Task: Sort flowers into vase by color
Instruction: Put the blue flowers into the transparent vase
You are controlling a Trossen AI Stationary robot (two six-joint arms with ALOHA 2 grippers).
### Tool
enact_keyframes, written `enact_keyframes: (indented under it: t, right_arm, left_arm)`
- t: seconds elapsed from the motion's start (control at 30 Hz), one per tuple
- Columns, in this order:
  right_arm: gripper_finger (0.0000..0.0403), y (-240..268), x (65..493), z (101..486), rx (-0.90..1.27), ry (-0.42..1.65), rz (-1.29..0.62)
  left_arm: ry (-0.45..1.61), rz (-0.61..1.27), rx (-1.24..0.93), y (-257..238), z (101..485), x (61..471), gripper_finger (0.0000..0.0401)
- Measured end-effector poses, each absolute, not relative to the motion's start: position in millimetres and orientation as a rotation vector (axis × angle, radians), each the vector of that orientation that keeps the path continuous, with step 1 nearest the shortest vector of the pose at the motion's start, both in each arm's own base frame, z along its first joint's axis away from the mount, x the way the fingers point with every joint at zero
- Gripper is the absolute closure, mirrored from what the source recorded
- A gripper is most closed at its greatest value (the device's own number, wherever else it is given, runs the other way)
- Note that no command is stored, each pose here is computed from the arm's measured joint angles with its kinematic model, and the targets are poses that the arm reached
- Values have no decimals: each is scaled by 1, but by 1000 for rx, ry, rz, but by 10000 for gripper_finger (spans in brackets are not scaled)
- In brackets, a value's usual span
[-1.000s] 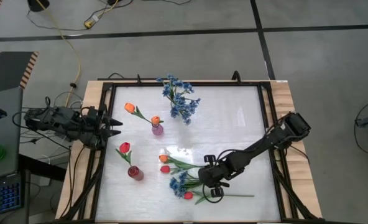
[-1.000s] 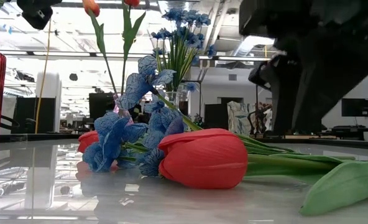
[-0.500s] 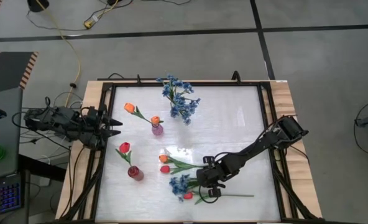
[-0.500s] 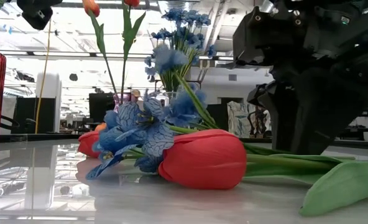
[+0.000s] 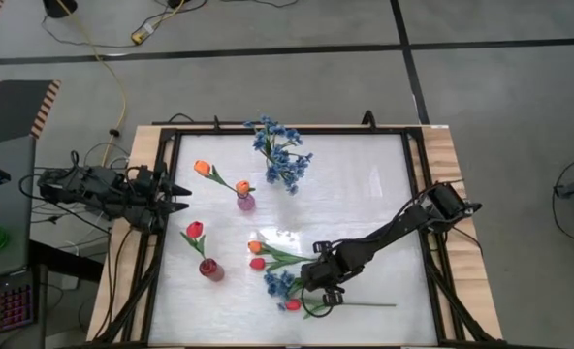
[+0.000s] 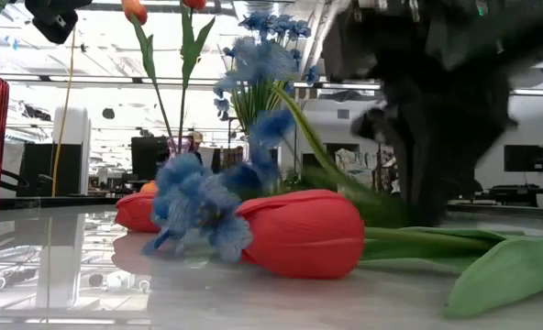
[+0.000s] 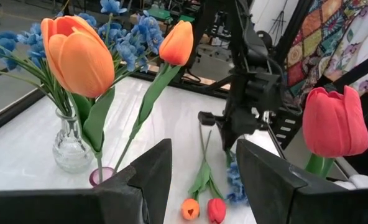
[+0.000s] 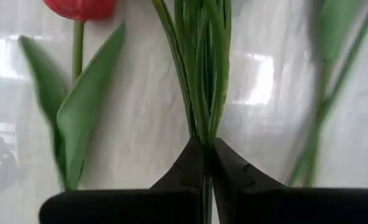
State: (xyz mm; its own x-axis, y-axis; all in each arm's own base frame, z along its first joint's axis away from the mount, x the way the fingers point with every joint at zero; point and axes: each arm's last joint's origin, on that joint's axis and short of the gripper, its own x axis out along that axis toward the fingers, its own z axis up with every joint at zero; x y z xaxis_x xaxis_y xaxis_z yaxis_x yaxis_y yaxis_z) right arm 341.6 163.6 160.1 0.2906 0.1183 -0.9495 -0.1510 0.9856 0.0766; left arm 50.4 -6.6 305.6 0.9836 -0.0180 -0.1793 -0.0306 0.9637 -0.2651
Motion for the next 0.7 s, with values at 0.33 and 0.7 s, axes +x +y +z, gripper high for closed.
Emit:
enact_keyframes:
  t: [0.33,0.7]
  right_arm:
    - [364,145,333,238,-86,1078,193]
    - [362,109,283,277,-172,829,68]
  left_arm:
    - [182,7,-270,-7,306,50,234]
    - [183,8,-269,-7,305,50,234]
